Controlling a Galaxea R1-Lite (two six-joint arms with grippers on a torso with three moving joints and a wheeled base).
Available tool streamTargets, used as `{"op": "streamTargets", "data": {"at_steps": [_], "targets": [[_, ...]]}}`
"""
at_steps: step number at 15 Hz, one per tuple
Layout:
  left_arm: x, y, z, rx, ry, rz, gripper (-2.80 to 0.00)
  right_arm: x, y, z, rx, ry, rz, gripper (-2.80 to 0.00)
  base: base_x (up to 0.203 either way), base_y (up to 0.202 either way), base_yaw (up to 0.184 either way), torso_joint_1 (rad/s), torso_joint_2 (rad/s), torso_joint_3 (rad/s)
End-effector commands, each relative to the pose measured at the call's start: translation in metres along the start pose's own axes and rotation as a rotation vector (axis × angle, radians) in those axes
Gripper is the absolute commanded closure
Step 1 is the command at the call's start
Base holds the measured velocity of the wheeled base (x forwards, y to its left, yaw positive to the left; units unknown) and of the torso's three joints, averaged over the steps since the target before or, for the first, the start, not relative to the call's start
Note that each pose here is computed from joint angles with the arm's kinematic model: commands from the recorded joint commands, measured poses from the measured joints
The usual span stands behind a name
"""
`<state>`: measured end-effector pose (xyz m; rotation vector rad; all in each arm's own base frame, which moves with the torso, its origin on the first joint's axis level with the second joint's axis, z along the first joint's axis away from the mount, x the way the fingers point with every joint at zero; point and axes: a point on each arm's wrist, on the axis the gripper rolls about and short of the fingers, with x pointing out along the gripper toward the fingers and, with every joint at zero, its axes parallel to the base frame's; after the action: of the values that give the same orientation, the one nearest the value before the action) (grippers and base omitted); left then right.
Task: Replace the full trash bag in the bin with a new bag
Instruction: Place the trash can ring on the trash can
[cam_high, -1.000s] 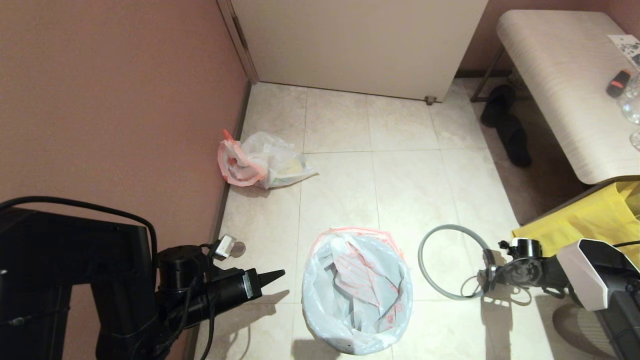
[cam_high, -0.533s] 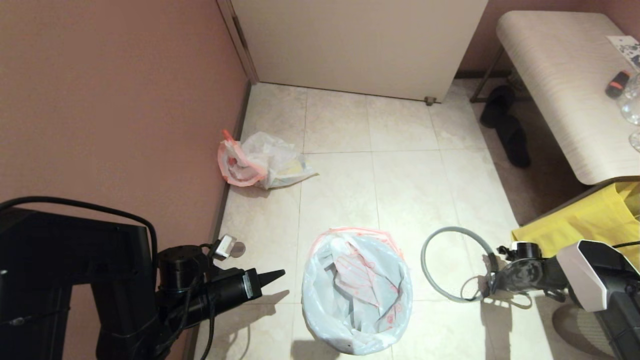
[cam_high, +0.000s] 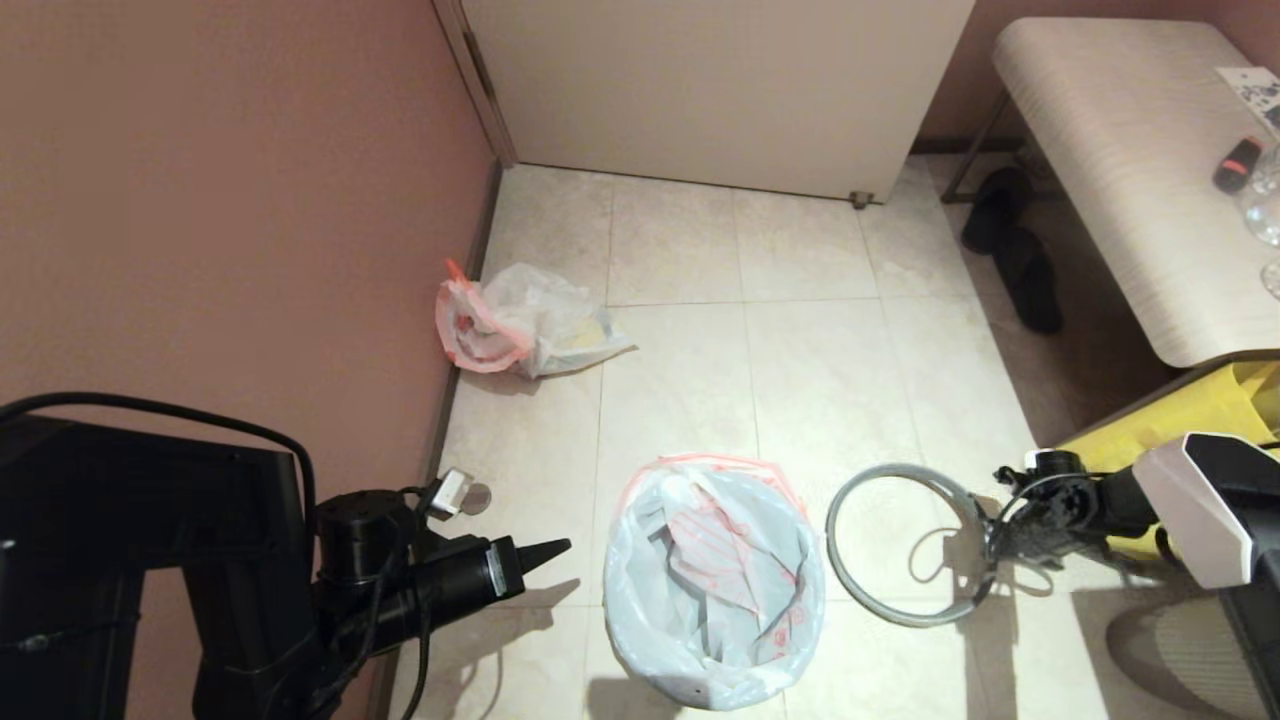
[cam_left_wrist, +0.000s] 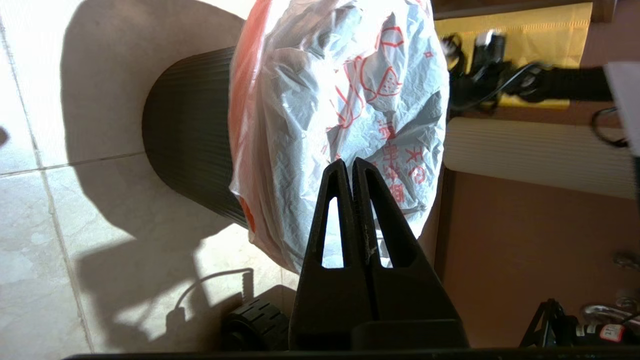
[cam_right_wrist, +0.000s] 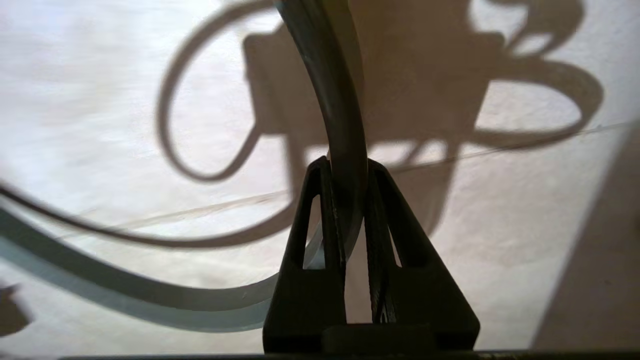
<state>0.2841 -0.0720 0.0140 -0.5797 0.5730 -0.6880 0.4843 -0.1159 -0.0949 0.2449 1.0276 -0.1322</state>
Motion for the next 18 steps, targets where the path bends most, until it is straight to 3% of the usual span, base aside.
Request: {"op": "streamTargets", "data": {"at_steps": [1, 3, 5, 9, 11, 13, 18], "targets": [[-0.001, -0.003, 0.002, 0.035, -0.026, -0.021, 0.0, -0.094, 0.035, 0.046, -0.005, -0.151, 0.025, 0.0, 0.0, 0.0, 0.0, 0.0, 0.0, 0.0], [-0.001, 0.0, -0.004, 0.11, -0.003, -0.013, 0.0, -0.172, 0.067, 0.065, 0.034, -0.263, 0.029, 0.0, 0.0, 0.0, 0.0, 0.0, 0.0, 0.0], [-0.007, -0.001, -0.007, 0.132, 0.011, -0.007, 0.0, -0.253, 0.108, 0.066, 0.039, -0.346, 0.049, 0.0, 0.0, 0.0, 0.0, 0.0, 0.0, 0.0], [-0.015, -0.002, -0.004, 0.132, 0.015, -0.04, 0.0, -0.32, 0.216, 0.022, -0.098, -0.359, 0.08, 0.0, 0.0, 0.0, 0.0, 0.0, 0.0, 0.0], [-0.017, -0.001, -0.001, 0.132, 0.011, -0.047, 0.0, -0.331, 0.255, 0.001, -0.179, -0.327, 0.087, 0.0, 0.0, 0.0, 0.0, 0.0, 0.0, 0.0], [-0.018, 0.001, -0.002, 0.134, 0.014, -0.049, 0.0, -0.313, 0.283, -0.018, -0.249, -0.266, 0.083, 0.0, 0.0, 0.0, 0.0, 0.0, 0.0, 0.0], [-0.019, 0.001, -0.001, 0.146, 0.014, -0.05, 0.0, -0.256, 0.321, -0.054, -0.326, -0.149, 0.05, 0.0, 0.0, 0.0, 0.0, 0.0, 0.0, 0.0]]}}
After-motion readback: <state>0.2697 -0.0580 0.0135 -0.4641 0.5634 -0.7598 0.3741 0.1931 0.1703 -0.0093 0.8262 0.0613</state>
